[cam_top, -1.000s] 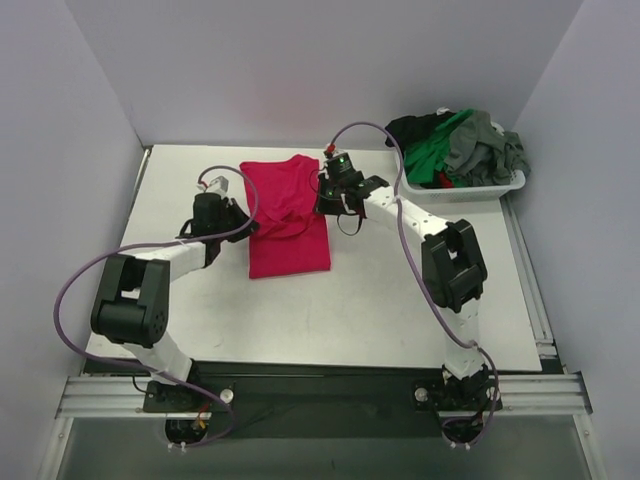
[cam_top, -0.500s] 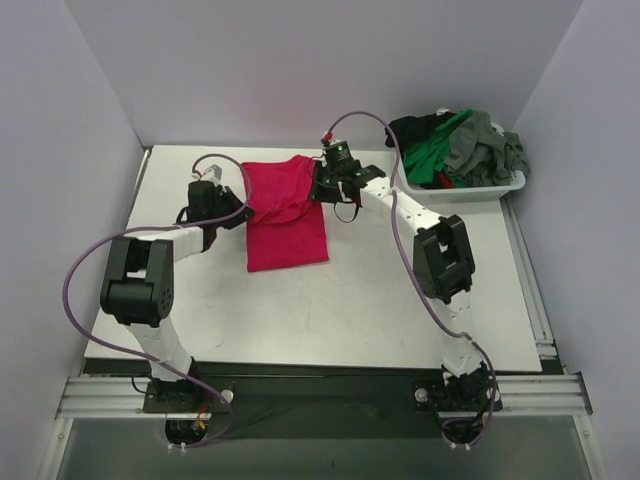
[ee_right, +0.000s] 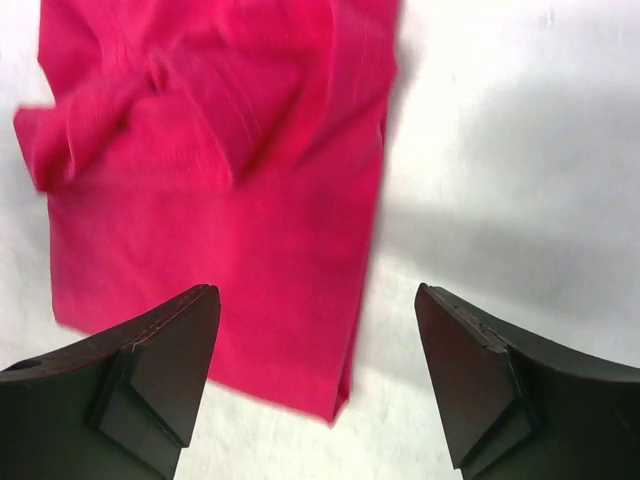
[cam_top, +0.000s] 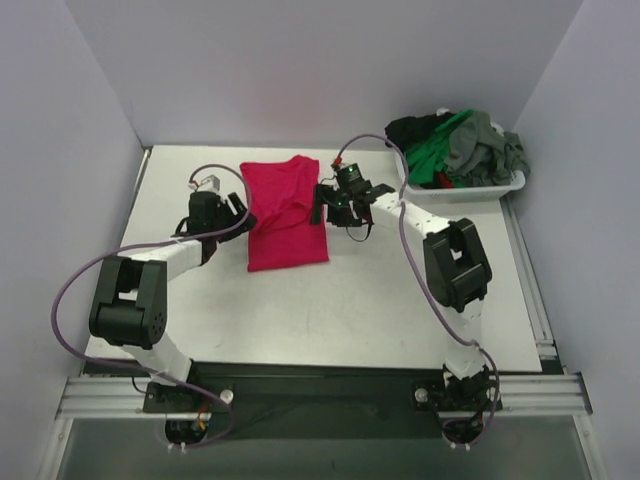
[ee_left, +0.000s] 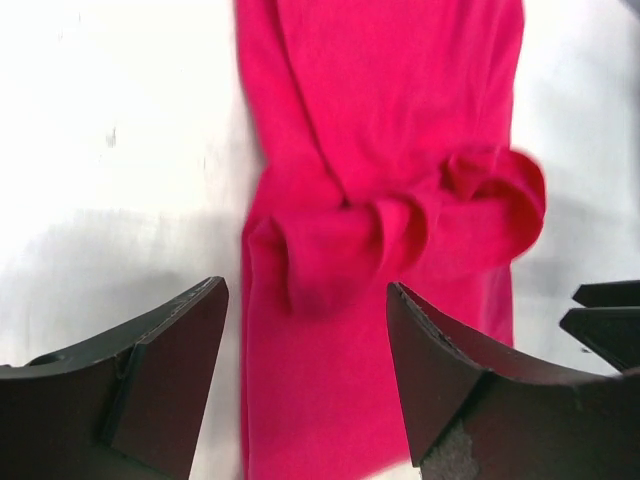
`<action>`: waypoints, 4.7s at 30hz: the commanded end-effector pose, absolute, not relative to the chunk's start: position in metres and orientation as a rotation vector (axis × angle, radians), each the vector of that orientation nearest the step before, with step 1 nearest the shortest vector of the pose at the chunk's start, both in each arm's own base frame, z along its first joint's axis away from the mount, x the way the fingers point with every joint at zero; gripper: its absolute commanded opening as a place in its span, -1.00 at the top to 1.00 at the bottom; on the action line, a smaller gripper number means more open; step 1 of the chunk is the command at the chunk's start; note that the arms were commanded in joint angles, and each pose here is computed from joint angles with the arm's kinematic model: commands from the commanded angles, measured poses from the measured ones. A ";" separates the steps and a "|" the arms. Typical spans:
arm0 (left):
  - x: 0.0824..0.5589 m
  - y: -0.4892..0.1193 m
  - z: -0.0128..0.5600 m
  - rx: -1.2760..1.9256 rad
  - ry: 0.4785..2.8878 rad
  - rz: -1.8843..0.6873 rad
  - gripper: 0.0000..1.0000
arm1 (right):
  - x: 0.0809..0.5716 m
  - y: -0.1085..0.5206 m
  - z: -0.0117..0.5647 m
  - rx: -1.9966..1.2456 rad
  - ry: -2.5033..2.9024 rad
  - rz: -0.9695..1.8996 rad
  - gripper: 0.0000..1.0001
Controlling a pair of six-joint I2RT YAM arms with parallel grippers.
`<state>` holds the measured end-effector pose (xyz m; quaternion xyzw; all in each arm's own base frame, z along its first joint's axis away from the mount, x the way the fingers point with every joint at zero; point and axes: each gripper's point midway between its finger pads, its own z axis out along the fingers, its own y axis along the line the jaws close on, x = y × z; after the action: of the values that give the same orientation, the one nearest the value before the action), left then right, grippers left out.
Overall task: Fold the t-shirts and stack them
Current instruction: Fold the folded rectangular tshirt in 1/3 of the way
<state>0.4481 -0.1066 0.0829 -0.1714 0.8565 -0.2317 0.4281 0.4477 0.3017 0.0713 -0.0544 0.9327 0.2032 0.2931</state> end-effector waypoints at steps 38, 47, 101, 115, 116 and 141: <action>0.342 -0.122 0.009 -0.335 2.399 -0.368 0.81 | 0.352 0.288 0.008 -0.100 2.644 0.641 0.96; 0.306 -0.128 0.012 -0.307 2.407 -0.337 1.00 | 0.308 0.265 0.016 -0.107 2.636 0.583 1.00; 0.146 -0.262 0.099 0.160 2.101 -0.825 0.01 | 0.167 0.296 0.102 -0.390 2.416 0.636 -0.48; 0.135 -0.245 0.042 0.073 2.137 -0.887 0.01 | 0.185 0.349 0.070 -0.461 2.506 0.758 -0.46; 0.135 -0.241 0.037 0.064 2.146 -0.868 0.01 | 0.187 0.352 0.070 -0.463 2.508 0.758 -0.44; 0.122 -0.201 -0.001 -0.013 2.237 -0.788 0.01 | 0.310 0.332 0.046 -0.275 2.496 0.341 -0.35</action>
<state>0.1301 -0.2286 0.0375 -0.0062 0.8522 -0.3496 0.3892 0.2812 0.3440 0.0326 -0.1094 0.9436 0.1614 0.2674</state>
